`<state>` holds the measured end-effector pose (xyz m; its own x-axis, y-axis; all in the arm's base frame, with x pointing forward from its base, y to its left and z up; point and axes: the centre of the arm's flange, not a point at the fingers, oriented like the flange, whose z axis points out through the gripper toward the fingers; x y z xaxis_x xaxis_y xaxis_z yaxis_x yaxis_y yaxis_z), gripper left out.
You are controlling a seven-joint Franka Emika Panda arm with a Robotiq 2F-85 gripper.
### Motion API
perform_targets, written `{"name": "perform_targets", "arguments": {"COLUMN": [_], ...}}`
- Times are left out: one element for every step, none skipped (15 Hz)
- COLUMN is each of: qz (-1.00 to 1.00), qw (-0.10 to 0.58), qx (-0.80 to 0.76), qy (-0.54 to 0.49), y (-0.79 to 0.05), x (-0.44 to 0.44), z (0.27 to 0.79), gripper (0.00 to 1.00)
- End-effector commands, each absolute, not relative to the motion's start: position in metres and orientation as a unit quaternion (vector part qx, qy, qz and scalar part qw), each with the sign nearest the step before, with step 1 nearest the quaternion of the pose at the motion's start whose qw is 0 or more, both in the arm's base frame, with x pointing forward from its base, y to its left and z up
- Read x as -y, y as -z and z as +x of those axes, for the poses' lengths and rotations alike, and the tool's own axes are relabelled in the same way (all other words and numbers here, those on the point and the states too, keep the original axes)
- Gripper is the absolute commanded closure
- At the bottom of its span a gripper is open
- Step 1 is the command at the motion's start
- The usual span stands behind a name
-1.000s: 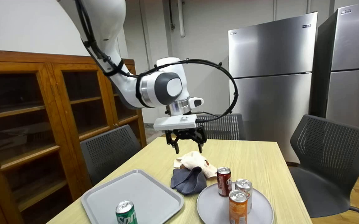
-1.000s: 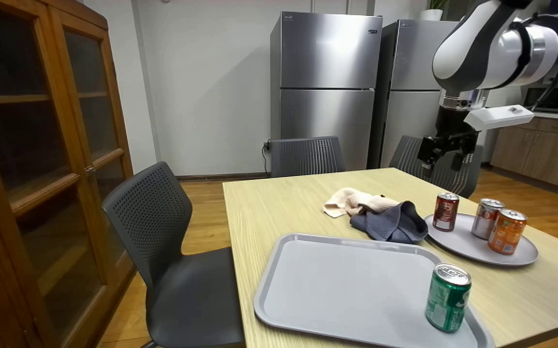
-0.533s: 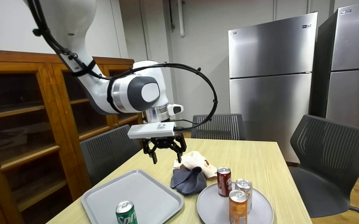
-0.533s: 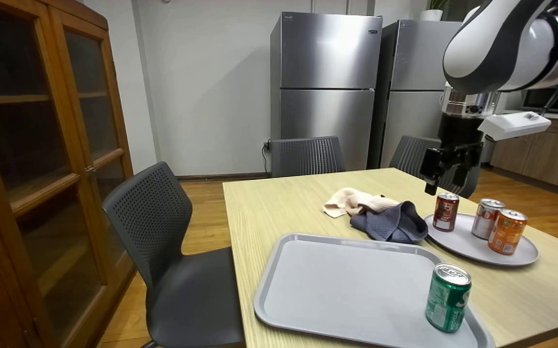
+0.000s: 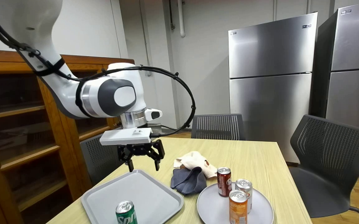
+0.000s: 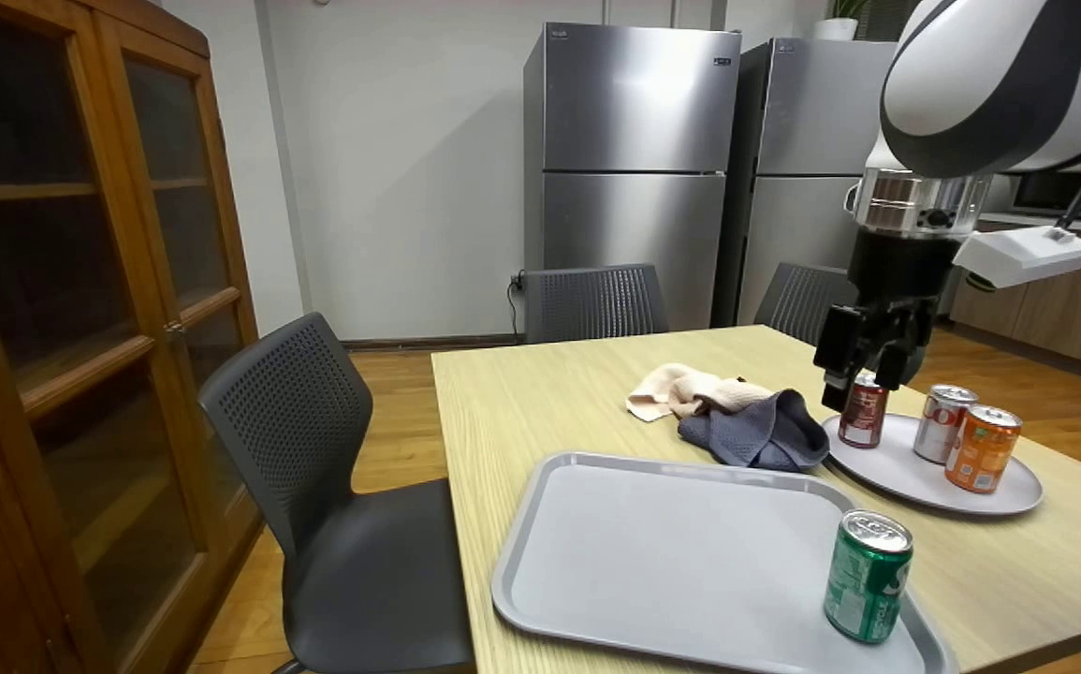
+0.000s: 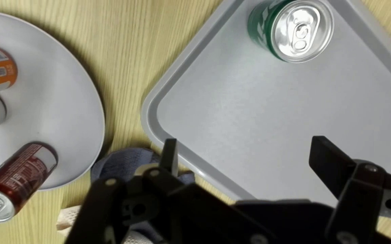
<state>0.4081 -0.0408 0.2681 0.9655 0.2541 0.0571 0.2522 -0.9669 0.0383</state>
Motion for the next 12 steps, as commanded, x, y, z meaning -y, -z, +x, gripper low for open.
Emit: {"name": "perform_targets", "arguments": {"qz": [0.988,0.987,0.987,0.986,0.985,0.985,0.985,0.984,0.984,0.983,0.982,0.981], "qw": [0.009,0.010,0.010,0.012,0.013,0.013,0.015,0.014,0.010,0.012,0.013,0.014], "qx": [-0.153,-0.156,-0.161,-0.165,-0.169,-0.172,-0.174,-0.176,-0.180,-0.184,-0.188,-0.191], "qy": [-0.032,-0.027,-0.021,-0.017,-0.010,-0.006,-0.002,0.000,0.003,0.007,0.012,0.018], "y": [-0.265,-0.262,-0.257,-0.252,-0.247,-0.243,-0.240,-0.237,-0.231,-0.225,-0.220,-0.214], "x": [0.020,0.016,0.012,0.010,0.007,0.006,0.004,0.004,0.002,-0.001,-0.003,-0.006], "z": [0.381,0.379,0.375,0.372,0.369,0.368,0.369,0.368,0.368,0.368,0.367,0.366], "gripper": [0.00,0.00,0.00,0.00,0.00,0.00,0.00,0.00,0.00,0.00,0.00,0.00]}}
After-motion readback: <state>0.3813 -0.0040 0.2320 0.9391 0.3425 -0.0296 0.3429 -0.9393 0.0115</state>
